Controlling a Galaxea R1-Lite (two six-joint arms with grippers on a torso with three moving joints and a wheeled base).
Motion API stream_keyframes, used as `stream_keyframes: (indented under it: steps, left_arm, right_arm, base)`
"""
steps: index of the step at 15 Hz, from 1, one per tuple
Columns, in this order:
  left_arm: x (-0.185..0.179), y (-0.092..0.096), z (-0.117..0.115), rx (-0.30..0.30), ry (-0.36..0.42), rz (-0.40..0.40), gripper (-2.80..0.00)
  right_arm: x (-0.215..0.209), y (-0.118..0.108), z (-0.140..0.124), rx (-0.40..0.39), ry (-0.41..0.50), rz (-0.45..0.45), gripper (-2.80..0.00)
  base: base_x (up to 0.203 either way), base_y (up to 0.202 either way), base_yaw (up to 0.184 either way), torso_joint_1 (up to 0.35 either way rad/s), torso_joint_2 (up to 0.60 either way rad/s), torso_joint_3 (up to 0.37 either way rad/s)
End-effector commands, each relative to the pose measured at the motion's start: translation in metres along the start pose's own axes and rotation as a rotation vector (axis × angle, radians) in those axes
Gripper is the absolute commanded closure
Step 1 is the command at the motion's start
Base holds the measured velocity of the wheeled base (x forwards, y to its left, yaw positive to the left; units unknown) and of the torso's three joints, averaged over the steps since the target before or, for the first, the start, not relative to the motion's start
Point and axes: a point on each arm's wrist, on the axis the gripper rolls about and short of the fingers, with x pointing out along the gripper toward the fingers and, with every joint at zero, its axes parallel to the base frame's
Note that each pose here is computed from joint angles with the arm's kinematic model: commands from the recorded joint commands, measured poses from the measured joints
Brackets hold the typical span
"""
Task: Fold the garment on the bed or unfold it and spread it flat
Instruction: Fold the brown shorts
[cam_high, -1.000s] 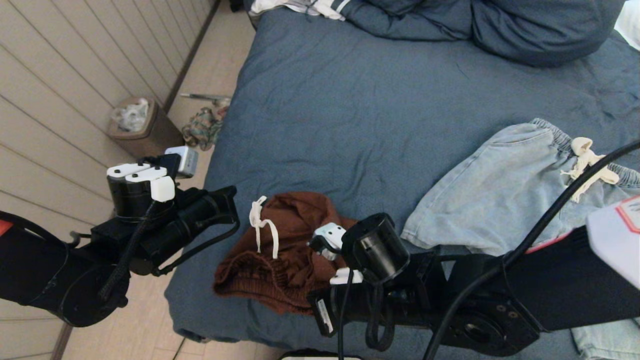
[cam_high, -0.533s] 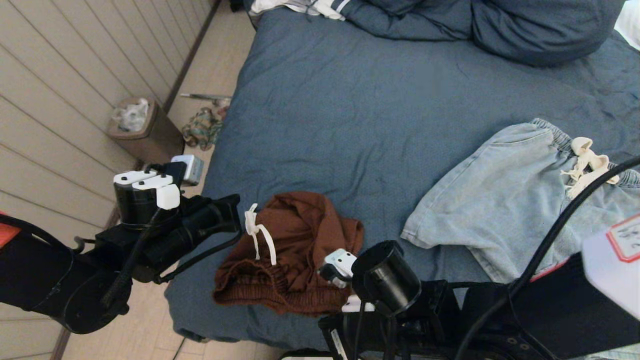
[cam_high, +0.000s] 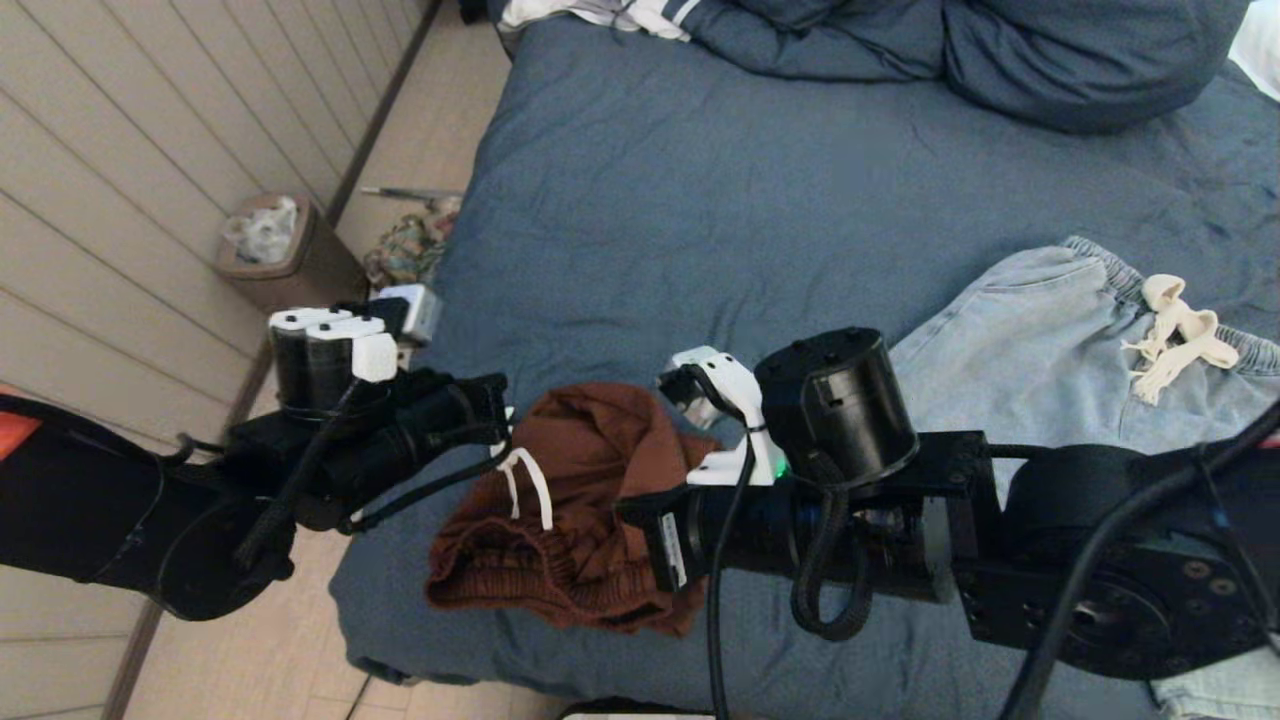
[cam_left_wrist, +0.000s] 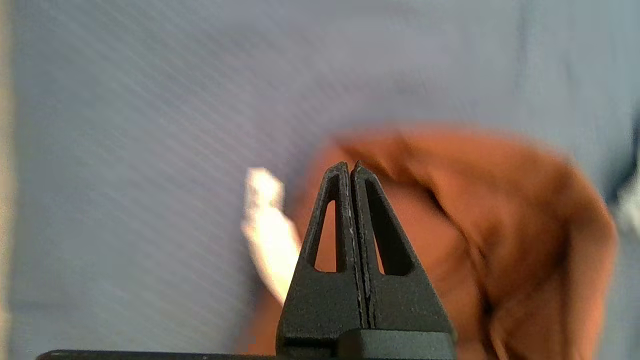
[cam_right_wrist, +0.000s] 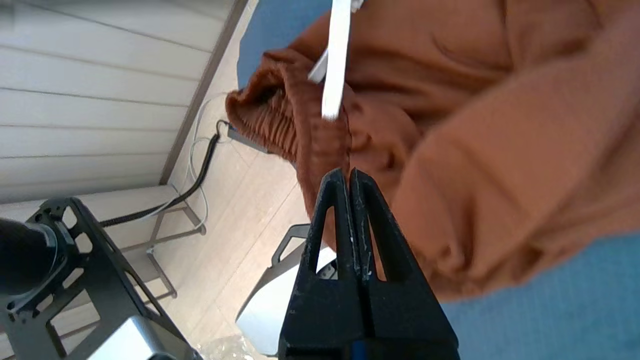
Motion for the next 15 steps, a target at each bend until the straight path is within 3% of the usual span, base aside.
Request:
stream_keyframes:
  steps: [1,4,7,10,15]
  left_arm:
    - [0.016,-0.015,-0.027,0.016,0.088,-0.034,0.0]
    - [0.038,-0.029,-0.075,0.041,0.186,-0.062,0.0]
    - [0.053,-0.04,-0.106,0.061,0.176,-0.045,0.0]
    - [0.045,-0.042,-0.112,0.066,0.189,-0.05,0.0]
    - [0.024,-0.053,-0.107,0.07,0.151,-0.082,0.0]
  right_arm:
    - [0.026,-0.001,0.002,0.003,0.015,0.0,0.0]
    - [0.06,-0.006,-0.012,0.008,0.075,-0.014,0.0]
    - [0.091,-0.015,-0.029,0.015,0.132,-0.033,0.0]
    - [0.097,-0.033,-0.039,0.032,0.164,-0.075,0.0]
    - [0.073,-0.088,-0.063,0.106,0.243,-0.207,0.0]
  base:
    - [0.0,0.0,0.0,0.0,0.0,0.0]
    - [0.0,0.0,0.0,0.0,0.0,0.0]
    - [0.0,0.0,0.0,0.0,0.0,0.0]
    - [0.0,0.0,0.0,0.0,0.0,0.0]
    - [0.0,0.0,0.0,0.0,0.0,0.0]
